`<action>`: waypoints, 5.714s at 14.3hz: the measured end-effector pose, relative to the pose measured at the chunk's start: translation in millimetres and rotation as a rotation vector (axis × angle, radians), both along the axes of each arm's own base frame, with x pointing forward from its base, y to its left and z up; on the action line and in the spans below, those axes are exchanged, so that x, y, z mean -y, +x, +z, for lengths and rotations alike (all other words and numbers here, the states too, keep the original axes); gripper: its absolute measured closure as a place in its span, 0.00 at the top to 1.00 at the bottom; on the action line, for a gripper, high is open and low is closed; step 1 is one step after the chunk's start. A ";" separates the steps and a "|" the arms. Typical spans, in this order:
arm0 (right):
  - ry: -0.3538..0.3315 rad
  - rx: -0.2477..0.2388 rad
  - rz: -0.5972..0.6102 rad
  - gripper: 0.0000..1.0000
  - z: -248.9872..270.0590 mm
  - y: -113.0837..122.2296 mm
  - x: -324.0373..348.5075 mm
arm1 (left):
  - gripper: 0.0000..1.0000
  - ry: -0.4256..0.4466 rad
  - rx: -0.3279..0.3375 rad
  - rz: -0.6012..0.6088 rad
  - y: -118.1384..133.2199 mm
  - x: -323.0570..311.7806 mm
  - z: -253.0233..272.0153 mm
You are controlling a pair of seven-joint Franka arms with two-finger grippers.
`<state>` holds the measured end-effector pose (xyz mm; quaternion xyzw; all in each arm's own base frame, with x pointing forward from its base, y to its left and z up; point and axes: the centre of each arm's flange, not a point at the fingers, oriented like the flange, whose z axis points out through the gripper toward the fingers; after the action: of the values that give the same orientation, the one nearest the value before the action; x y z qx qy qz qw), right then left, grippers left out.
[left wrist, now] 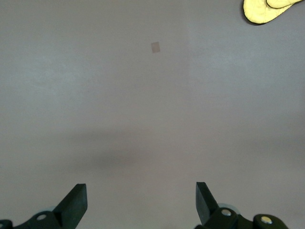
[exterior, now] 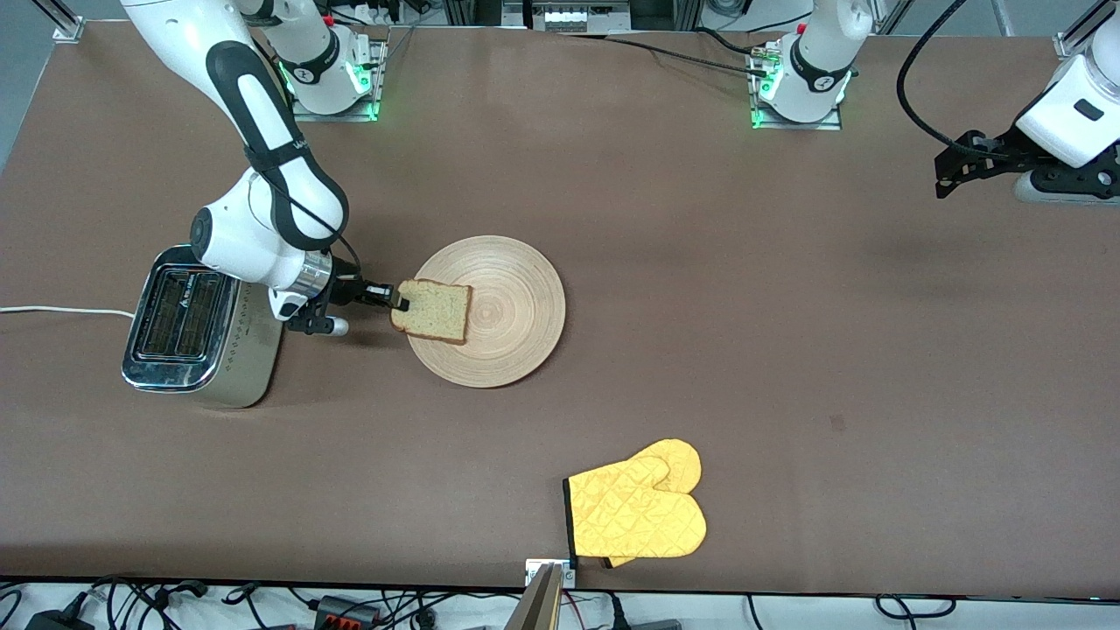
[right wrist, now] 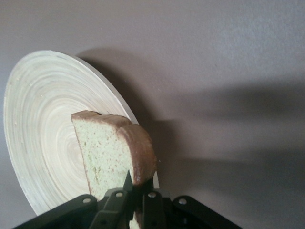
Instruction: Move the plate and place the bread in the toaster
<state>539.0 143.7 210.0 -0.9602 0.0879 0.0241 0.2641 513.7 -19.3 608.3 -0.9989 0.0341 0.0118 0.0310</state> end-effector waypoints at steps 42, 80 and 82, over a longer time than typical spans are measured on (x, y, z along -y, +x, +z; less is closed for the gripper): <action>-0.928 -0.314 0.428 0.08 246.6 141.4 138.5 | 1.00 0.003 -0.008 -0.008 5.1 5.9 4.6; -0.502 -0.086 0.247 1.00 316.5 140.5 163.7 | 1.00 0.004 -0.016 -0.004 5.6 4.9 5.7; -0.509 -0.084 0.248 1.00 326.0 136.7 164.2 | 1.00 0.004 -0.016 -0.004 5.7 4.9 5.7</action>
<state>675.7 -20.5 536.0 -0.9972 -0.0161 0.0733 0.0058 519.4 -24.2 614.0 -0.9986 0.0366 0.0197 0.0328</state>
